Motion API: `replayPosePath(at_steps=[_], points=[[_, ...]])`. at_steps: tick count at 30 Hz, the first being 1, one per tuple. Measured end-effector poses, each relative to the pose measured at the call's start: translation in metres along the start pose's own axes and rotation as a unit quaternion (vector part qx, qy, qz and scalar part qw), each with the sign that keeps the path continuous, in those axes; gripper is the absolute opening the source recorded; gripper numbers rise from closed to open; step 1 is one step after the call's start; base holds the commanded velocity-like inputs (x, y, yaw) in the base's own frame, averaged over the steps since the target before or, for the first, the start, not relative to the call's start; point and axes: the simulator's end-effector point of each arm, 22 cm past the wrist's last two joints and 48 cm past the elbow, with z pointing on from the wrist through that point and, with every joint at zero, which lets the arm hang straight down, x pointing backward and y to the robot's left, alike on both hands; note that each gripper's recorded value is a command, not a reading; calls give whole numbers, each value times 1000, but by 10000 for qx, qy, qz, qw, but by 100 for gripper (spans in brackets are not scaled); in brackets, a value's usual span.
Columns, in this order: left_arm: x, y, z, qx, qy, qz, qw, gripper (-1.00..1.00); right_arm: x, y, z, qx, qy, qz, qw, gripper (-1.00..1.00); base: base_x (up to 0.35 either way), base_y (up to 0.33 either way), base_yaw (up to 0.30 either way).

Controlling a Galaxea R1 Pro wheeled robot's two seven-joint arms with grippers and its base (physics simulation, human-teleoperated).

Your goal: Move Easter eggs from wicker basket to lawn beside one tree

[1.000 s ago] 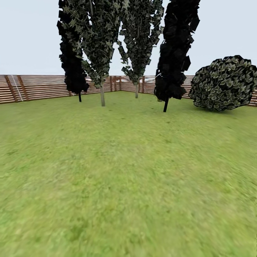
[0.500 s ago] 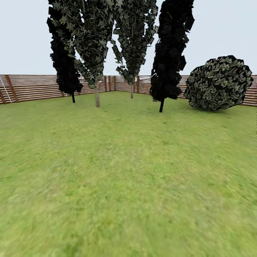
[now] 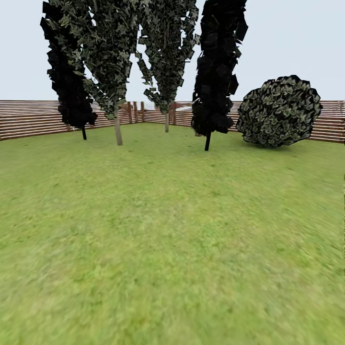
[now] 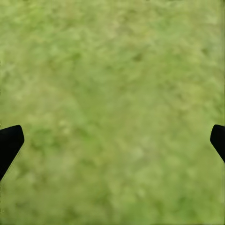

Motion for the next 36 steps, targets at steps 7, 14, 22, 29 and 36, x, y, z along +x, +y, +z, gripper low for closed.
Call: replayPosePath(at_steps=[7,14,22,29,36], points=[[0,0,0,0,0,-1,10000,100,0,0,0,-1,0,-1,10000,100,285,170,-21],[0,0,0,2,-1,-2,10000,100,0,0,0,0,-1,-1,10000,100,284,172,0],[0,-1,0,8,-2,-4,10000,100,0,0,0,-1,-1,-1,10000,100,284,157,0],[-1,0,0,1,-8,0,10000,100,0,0,0,-1,-6,-1,10000,100,289,128,0],[-1,0,0,3,-10,1,10000,100,0,0,0,4,-8,3,10000,100,305,94,0]])
